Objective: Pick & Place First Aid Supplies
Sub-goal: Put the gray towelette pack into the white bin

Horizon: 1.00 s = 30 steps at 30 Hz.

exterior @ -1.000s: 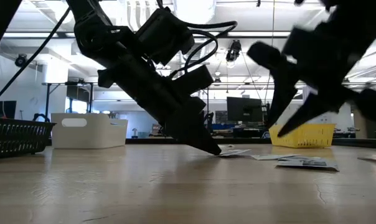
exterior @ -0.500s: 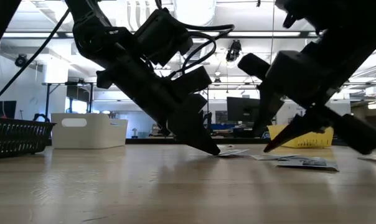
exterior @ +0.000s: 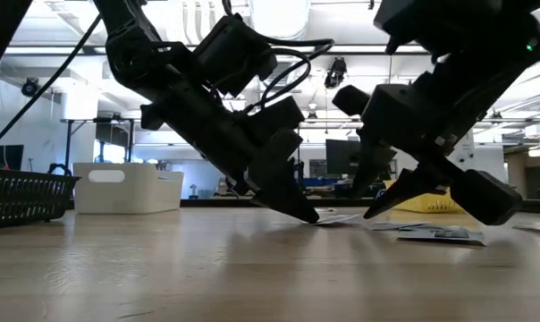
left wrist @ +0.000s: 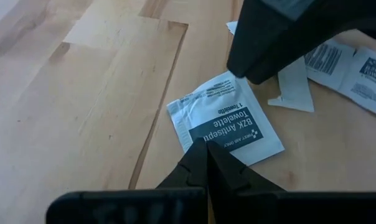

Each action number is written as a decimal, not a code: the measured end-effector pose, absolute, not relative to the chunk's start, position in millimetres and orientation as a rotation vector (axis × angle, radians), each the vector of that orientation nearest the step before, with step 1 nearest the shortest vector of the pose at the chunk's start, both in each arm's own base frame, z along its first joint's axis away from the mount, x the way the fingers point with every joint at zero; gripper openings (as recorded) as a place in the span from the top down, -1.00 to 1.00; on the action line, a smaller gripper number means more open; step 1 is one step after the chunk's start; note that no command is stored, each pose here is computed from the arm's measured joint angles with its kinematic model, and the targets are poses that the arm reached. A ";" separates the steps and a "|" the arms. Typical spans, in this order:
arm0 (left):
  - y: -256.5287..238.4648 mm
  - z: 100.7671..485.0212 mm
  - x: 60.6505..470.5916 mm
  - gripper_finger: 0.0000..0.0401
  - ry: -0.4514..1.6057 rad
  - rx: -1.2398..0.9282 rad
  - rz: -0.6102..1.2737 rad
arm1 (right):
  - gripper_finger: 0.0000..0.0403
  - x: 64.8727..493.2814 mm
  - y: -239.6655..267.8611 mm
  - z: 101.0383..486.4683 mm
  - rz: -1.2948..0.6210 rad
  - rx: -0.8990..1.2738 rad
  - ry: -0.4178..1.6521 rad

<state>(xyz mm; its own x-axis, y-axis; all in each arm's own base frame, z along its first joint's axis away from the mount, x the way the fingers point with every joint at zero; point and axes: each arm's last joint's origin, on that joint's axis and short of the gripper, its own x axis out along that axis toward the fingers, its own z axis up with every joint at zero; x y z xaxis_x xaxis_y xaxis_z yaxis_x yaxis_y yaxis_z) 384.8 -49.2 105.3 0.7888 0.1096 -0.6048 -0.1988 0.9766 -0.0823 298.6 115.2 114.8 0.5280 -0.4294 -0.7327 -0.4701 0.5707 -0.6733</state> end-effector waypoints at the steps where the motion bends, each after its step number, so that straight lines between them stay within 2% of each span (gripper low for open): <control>1: -49.2 105.3 384.9 1.00 0.640 -0.154 0.170 | 0.43 299.2 113.8 114.5 0.043 -1.001 1.069; 15: -49.6 106.3 386.0 1.00 0.616 -0.275 0.202 | 0.57 306.2 97.5 114.2 0.030 -0.938 1.086; 27: -50.0 110.9 390.1 1.00 0.574 -0.294 0.192 | 0.92 305.9 107.7 115.7 0.040 -0.944 1.040; 30: -50.2 113.0 391.1 1.00 0.569 -0.267 0.182 | 0.95 304.8 110.7 115.8 0.041 -0.952 1.035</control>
<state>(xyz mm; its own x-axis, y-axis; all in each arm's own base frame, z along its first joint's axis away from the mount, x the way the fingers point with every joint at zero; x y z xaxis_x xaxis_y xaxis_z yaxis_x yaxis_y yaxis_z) 391.1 -50.2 113.0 0.8280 0.0960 -0.5525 -0.2423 0.9497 -0.1981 304.8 110.7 115.8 0.5468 -0.3881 -0.7419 -0.4450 0.6159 -0.6502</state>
